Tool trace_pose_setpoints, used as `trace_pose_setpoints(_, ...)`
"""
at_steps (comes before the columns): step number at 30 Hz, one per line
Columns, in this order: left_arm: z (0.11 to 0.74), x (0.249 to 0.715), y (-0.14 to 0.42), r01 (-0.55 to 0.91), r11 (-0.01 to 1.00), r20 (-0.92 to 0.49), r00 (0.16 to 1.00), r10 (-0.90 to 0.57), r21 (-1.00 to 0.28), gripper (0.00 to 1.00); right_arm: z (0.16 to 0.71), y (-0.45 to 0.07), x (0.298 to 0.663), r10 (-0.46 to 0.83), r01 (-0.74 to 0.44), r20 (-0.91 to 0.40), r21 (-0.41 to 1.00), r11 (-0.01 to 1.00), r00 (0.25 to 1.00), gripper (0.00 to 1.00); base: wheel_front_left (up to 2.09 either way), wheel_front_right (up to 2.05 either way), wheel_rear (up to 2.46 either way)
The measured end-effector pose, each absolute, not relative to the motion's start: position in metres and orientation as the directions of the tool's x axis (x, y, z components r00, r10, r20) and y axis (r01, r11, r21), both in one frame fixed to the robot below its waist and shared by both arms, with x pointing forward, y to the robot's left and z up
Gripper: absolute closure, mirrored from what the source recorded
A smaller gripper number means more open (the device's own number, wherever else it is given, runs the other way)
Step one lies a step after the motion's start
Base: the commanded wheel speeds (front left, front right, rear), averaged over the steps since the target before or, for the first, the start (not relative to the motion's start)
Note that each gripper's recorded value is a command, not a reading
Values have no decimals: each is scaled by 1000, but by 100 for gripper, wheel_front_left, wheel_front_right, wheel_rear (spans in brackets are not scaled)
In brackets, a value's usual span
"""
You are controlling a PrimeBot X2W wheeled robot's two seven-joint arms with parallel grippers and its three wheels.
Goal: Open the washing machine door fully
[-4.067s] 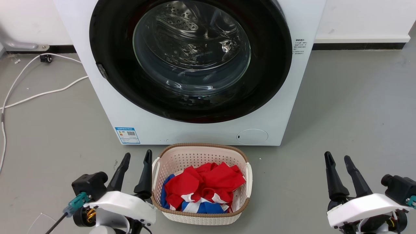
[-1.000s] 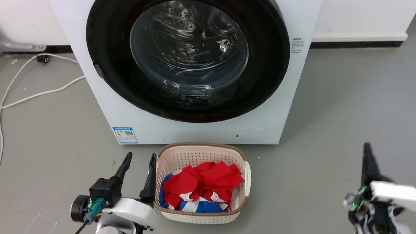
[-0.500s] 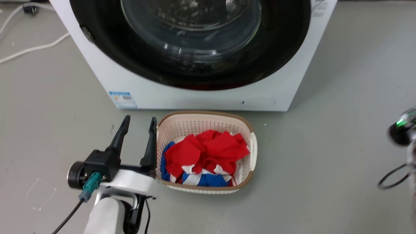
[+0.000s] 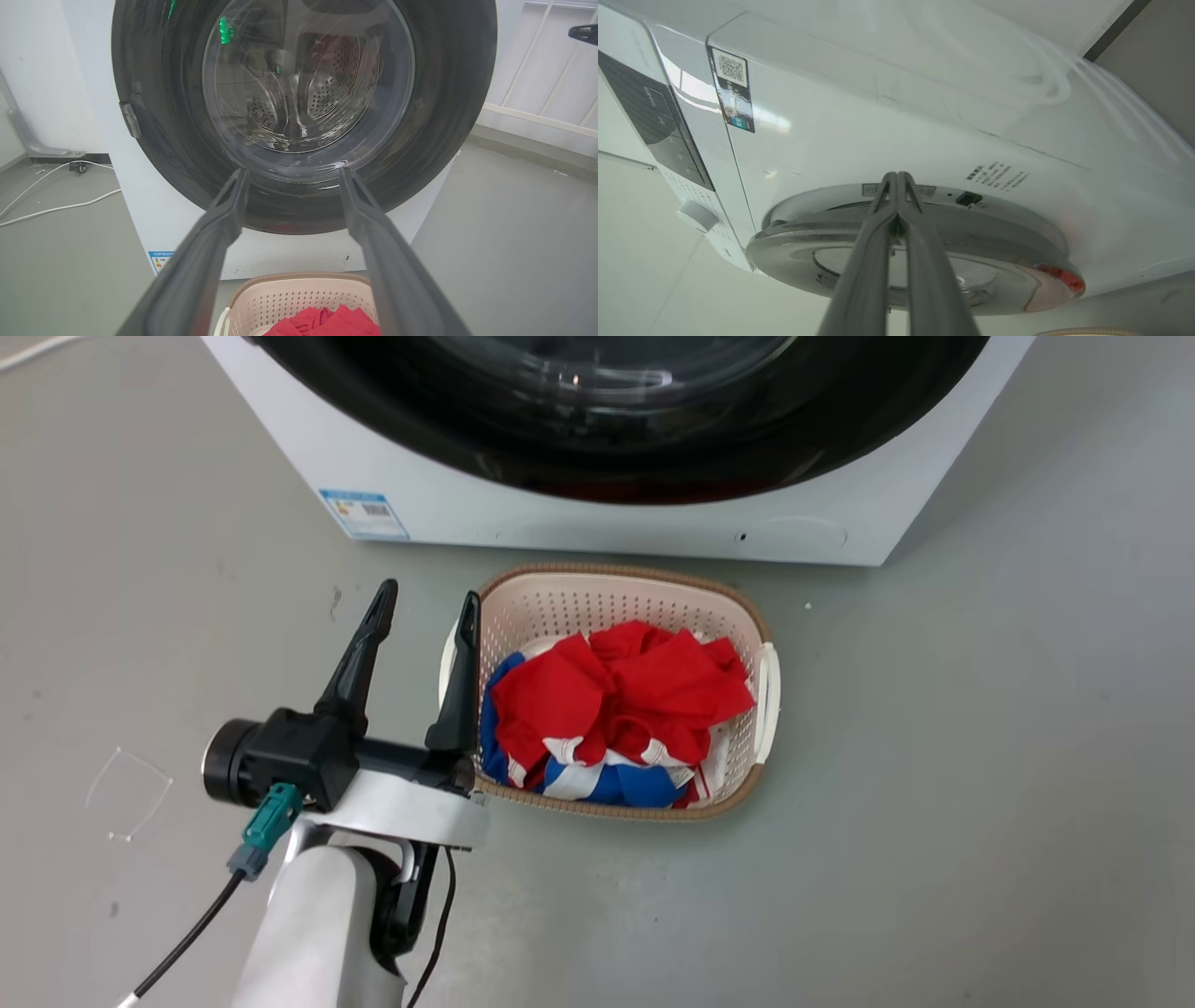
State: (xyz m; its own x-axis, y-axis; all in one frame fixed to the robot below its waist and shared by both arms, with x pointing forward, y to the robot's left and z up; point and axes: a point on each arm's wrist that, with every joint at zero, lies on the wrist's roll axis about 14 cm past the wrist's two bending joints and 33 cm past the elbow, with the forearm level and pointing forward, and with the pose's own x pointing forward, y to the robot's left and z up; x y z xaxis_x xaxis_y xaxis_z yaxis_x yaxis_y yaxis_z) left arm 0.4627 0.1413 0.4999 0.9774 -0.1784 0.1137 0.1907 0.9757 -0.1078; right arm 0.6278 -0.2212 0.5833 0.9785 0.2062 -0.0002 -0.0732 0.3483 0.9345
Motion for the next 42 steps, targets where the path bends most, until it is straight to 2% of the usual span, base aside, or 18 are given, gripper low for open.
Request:
trace_pose_setpoints(5,492,471,140,195,973,103,978,-182,-125,0,574,-174,651,361,-82,-87,901,427,928,100,0,0,0)
trace_pose_setpoints(16,483,482,144,188,976,90,980,-178,-114,0,549,-129,685,443,-60,-186,872,487,877,100,0,0,0)
trace_pose_setpoints(22,482,483,145,188,976,88,980,-179,-108,0,541,-120,686,484,-51,-219,873,485,847,100,0,0,0)
trace_pose_setpoints(29,494,481,144,193,976,115,977,-180,-106,0,540,-118,666,549,-39,-248,888,457,798,100,0,0,0)
trace_pose_setpoints(42,510,451,141,206,974,122,973,-194,-99,0,536,-87,581,718,-20,-260,934,357,646,100,0,0,0)
